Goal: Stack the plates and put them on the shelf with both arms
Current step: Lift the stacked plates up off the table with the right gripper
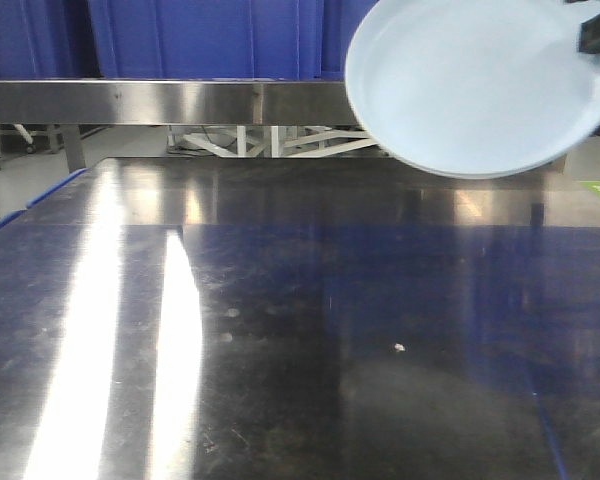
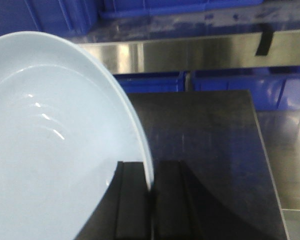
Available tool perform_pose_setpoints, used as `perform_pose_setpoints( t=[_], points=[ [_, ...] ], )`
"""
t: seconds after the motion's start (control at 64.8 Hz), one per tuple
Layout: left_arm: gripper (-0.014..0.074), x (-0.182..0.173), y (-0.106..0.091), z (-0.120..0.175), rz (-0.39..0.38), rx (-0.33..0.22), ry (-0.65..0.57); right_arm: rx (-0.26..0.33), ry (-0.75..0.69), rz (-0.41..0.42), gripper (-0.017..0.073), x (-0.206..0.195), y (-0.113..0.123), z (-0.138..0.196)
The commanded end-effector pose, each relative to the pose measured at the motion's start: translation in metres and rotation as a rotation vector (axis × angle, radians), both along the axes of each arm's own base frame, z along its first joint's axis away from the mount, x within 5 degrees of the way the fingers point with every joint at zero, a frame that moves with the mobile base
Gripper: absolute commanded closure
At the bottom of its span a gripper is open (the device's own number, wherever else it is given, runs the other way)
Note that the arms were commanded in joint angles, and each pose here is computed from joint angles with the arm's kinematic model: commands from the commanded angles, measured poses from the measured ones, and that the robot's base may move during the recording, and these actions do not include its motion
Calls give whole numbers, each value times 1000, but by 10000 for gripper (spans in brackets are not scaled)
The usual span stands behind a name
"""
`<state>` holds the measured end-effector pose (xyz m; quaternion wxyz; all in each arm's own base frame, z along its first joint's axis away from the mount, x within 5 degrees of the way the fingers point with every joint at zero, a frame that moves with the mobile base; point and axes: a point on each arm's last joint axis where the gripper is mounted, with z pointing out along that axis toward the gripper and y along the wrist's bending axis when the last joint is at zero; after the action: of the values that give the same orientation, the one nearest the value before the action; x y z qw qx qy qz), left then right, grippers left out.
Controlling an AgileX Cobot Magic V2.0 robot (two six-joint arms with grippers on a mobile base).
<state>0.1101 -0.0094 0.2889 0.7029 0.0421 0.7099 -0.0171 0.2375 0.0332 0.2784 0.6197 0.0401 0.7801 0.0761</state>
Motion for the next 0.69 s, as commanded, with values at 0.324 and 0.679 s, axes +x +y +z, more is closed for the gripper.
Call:
perform_pose_setpoints(
  t=[0.324, 0.679],
  points=[
    [512, 0, 1, 19, 12, -15, -109, 30, -197, 17, 511, -86, -14, 21],
    [512, 0, 1, 19, 12, -15, -109, 49, -192, 106, 511, -129, -13, 28]
  ],
)
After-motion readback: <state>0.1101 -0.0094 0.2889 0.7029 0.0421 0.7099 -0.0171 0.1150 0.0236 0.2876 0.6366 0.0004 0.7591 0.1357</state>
